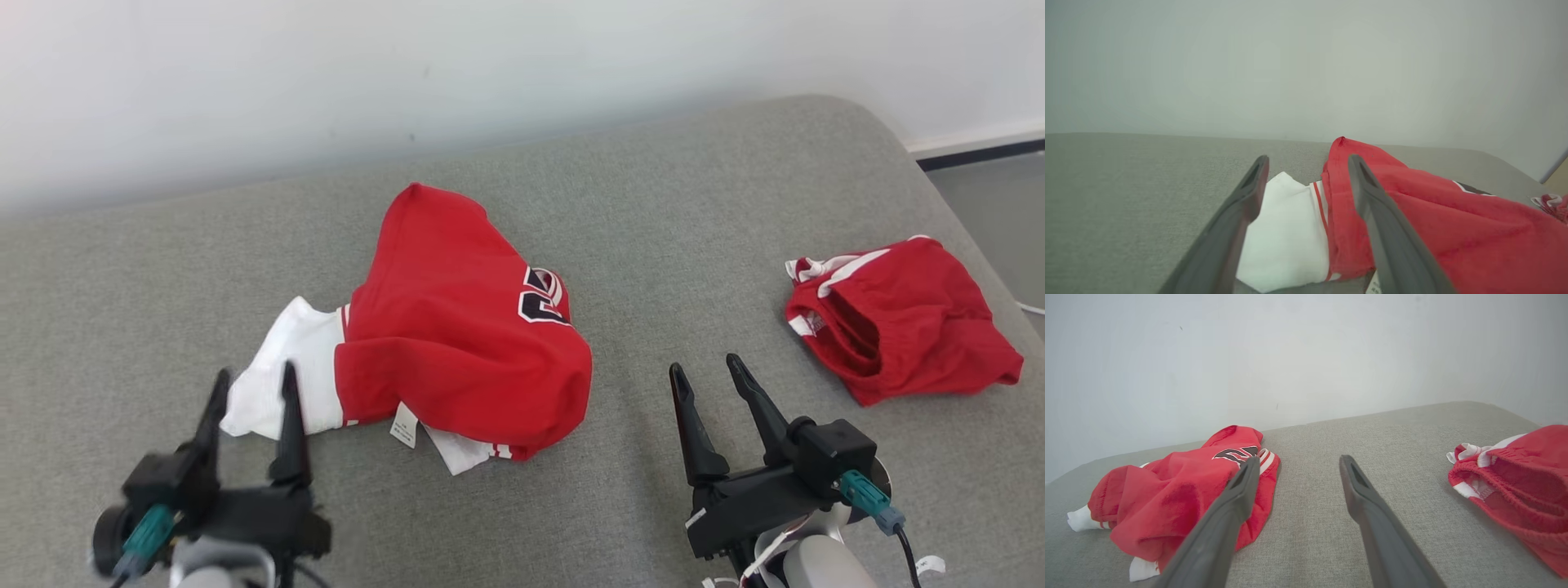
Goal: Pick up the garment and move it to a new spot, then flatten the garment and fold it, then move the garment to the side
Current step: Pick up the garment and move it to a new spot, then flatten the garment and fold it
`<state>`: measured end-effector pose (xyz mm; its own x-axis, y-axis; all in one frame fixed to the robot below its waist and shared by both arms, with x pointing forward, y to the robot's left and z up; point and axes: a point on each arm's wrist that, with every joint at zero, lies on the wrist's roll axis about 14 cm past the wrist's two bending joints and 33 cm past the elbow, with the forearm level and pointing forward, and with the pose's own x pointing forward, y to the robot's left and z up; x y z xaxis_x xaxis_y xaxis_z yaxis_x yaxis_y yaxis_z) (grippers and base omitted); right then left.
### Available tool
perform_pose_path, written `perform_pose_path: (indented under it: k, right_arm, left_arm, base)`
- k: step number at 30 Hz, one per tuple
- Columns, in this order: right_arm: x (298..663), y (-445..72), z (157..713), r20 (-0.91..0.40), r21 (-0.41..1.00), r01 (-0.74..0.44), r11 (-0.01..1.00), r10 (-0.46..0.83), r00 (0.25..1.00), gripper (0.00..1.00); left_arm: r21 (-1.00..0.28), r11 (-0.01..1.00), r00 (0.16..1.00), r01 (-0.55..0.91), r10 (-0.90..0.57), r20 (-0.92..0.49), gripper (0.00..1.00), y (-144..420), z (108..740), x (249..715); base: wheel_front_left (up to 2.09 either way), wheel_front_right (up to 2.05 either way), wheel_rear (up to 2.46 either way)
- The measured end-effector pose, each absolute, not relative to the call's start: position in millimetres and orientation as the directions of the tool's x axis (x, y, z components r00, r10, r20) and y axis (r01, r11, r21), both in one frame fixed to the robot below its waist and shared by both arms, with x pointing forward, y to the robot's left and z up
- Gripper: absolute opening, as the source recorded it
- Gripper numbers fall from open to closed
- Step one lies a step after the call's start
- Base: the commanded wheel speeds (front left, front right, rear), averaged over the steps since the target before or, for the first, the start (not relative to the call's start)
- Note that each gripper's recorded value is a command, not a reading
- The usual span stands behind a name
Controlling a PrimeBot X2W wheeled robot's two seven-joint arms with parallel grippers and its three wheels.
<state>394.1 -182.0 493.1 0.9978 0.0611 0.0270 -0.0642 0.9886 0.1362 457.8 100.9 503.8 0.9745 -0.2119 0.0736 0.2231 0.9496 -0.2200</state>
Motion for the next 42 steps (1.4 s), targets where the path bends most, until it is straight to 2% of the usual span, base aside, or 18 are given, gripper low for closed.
perform_pose_path:
  k: [13,24,31,37,42]
  right_arm:
    - [377.8,-171.6,496.1,0.037,0.125,-0.090,0.988,0.086,0.996,1.00]
    - [364.7,-177.5,483.9,0.004,0.125,-0.064,0.990,0.064,0.998,1.00]
    - [364.8,-172.5,479.1,-0.010,0.124,-0.077,0.989,0.079,0.997,1.00]
    - [374.8,-147.1,480.1,-0.009,0.120,-0.155,0.981,0.157,0.987,1.00]
    - [387.5,-107.1,477.2,-0.021,0.117,-0.278,0.954,0.282,0.959,1.00]
  left_arm:
    - [-0.107,0.993,0.999,0.046,-0.043,0.032,1.00,173.9,488.8,394.3]
    - [-0.082,0.996,0.999,-0.041,0.040,-0.011,1.00,191.5,476.8,358.3]
    - [-0.094,0.994,0.998,-0.057,0.056,-0.017,1.00,189.7,475.3,353.2]
    - [-0.114,0.992,0.999,-0.051,0.049,-0.022,1.00,185.4,473.9,352.8]
    - [-0.132,0.990,0.999,-0.049,0.045,-0.028,1.00,184.5,471.7,355.2]
  base:
    - [0.00,0.00,0.00]
    - [0.00,0.00,0.00]
    - [0.00,0.00,0.00]
    - [0.00,0.00,0.00]
    - [0.00,0.00,0.00]
